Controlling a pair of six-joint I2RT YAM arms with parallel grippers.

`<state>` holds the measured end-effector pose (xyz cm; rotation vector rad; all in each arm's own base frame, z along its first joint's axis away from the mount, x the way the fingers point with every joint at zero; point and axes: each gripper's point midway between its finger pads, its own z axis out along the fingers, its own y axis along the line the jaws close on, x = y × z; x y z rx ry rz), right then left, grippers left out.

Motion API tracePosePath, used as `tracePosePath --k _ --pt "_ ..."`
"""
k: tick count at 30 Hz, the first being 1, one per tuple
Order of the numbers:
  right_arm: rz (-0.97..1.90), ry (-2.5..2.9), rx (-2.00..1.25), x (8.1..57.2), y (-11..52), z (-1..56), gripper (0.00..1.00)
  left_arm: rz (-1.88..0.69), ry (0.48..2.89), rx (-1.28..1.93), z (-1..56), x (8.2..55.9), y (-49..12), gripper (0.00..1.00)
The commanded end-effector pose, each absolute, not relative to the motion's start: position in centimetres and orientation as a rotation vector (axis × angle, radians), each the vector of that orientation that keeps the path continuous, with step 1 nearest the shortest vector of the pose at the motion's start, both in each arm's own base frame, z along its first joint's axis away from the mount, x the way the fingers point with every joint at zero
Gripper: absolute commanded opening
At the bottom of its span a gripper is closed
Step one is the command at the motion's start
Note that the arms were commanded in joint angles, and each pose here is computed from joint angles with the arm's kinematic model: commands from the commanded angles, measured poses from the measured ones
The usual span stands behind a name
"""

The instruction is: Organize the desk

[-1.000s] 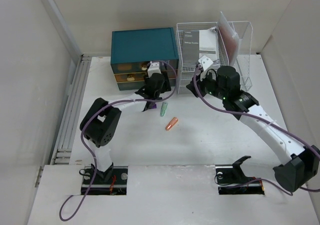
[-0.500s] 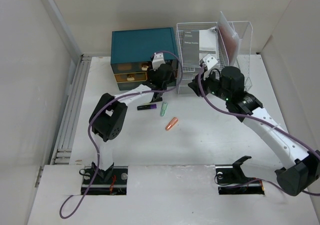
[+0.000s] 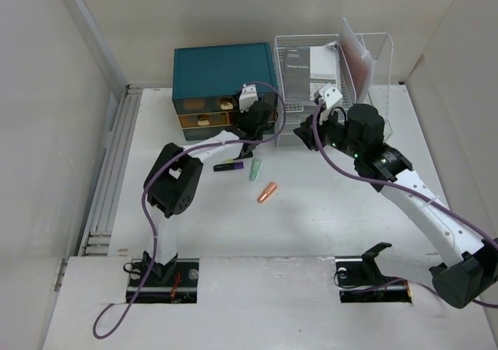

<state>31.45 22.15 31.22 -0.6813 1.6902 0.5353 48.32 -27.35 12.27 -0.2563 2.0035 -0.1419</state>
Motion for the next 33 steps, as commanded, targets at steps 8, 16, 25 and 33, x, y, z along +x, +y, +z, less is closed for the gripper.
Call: tracePosePath --k 8,16,25,33 --pt "0.544 1.613 -0.648 31.5 22.0 33.7 0.36 -0.107 1.927 -0.335 14.1 49.3 -25.4 0.06" --pt "0.541 1.578 -0.849 30.7 23.1 31.7 0.36 -0.092 1.935 -0.34 13.8 47.2 -23.2 0.02" --pt "0.52 1.525 -1.216 29.7 24.5 27.3 0.35 -0.079 1.956 -0.337 12.2 45.3 -21.5 0.02" --pt "0.509 1.45 -1.625 28.7 25.1 20.2 0.42 -0.104 1.955 -0.331 12.4 44.5 -21.2 0.02"
